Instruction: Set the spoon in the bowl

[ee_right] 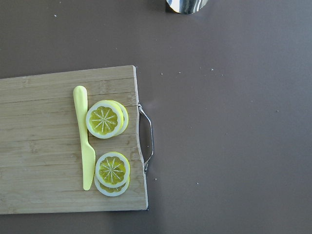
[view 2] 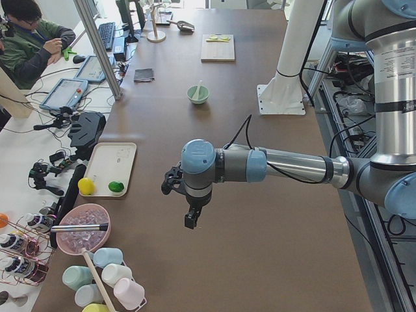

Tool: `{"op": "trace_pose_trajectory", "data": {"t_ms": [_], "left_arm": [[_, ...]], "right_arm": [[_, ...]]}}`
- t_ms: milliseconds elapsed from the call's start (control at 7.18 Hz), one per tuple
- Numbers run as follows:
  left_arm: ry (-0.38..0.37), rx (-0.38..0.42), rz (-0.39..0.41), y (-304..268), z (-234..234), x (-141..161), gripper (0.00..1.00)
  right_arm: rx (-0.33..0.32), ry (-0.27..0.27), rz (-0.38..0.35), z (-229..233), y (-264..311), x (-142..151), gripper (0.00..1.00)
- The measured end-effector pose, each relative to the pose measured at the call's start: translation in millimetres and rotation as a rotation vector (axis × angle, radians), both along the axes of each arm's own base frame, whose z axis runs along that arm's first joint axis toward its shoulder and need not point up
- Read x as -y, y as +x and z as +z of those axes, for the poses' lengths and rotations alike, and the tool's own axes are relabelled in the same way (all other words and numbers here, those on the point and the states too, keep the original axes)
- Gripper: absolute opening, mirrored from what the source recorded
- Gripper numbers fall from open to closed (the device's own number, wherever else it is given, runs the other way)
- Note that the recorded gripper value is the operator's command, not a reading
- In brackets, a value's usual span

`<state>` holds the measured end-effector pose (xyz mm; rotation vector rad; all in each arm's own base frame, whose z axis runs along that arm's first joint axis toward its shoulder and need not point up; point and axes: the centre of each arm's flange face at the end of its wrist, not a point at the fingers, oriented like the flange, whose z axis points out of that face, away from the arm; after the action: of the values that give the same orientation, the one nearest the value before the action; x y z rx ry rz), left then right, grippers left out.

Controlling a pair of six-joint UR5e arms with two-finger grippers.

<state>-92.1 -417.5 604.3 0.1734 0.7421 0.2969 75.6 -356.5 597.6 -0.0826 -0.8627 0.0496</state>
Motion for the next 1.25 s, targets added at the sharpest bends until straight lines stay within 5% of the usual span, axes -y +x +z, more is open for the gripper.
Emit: {"op": "trace_pose_trajectory", "data": {"t_ms": [1254], "left_arm": [[0.015,0.001,0.003,1.3,-1.5,2.0,0.99]], "right_arm": [[0.001,0.029,-0.016,-1.4,-6.4,4.3,1.00]]}}
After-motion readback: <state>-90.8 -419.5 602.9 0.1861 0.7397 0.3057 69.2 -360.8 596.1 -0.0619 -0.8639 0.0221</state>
